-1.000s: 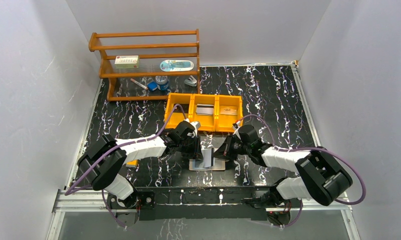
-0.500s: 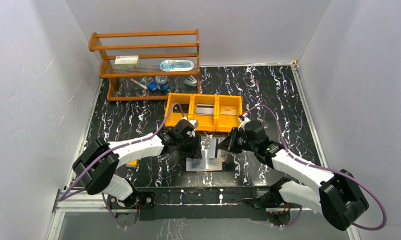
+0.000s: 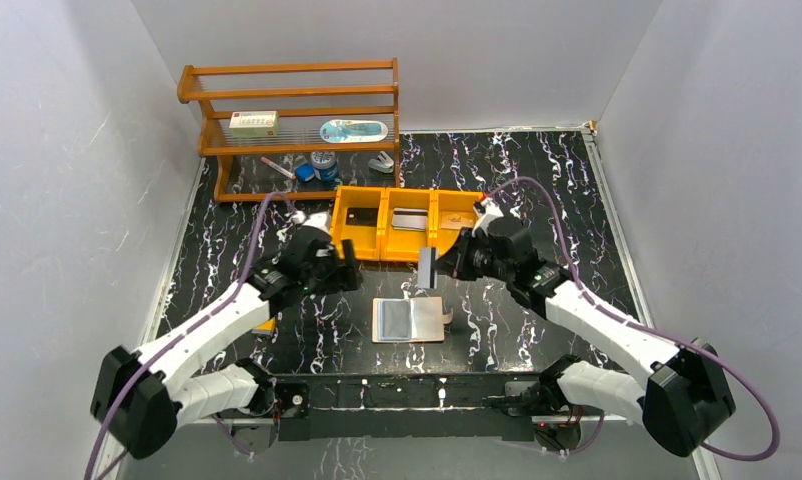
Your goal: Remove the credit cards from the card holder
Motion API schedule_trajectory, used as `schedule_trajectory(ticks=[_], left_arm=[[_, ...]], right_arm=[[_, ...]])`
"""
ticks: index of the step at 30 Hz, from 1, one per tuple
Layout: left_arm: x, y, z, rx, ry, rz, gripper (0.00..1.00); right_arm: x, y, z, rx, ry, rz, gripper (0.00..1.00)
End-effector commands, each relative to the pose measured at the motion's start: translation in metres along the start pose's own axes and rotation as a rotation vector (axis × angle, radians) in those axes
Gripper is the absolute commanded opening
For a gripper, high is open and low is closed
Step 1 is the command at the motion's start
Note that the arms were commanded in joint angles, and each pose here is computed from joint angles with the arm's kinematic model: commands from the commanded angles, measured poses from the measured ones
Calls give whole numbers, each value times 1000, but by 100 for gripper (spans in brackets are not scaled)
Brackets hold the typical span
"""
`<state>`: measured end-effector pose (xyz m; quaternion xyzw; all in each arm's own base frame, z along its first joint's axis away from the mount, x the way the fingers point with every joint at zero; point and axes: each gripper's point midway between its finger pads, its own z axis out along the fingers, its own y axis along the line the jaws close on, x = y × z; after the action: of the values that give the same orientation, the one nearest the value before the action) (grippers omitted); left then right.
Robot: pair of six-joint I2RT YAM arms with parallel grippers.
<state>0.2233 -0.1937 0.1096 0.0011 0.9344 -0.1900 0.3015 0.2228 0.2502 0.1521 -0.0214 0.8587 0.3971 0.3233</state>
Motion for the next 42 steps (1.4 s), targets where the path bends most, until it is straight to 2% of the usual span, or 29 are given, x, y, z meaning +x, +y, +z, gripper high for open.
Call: schedule_trajectory(ticks=[1,3,10,16,19,21,23,24,29,35,42], left_arm=[[5,61,-18,-181,-55,-100,86],[7,73,-23,-218,-77,-142,91],[1,80,-38,-246,-132,-196,98],[-22,77,-61,-275,-154,-97,98],[-28,83,-66,-304,-181,-44,98],[-26,94,-65,-340,-203,-21,98],[-28,95,-67,-343,-223,-28,98],[-29,97,-68,-350,-236,-29,98],[-28,102,-73,-375,-238,-30,98],[-28,104,-76,-384,-248,-38,99],[-27,104,-76,-386,-240,-36,98]], right_arm=[[-51,19,6,16,-108,-152,0],[-73,26,13,31,-147,-214,0],[-120,20,59,134,-148,-503,0],[-146,26,98,124,-137,-734,0],[-147,17,116,149,-88,-858,0],[-142,9,126,176,-26,-1016,0],[-132,-4,140,241,33,-1297,0],[-128,-12,145,268,64,-1374,0],[-139,-38,162,407,151,-1605,0],[-141,-40,174,418,149,-1668,0],[-126,-61,183,418,204,-1723,0]])
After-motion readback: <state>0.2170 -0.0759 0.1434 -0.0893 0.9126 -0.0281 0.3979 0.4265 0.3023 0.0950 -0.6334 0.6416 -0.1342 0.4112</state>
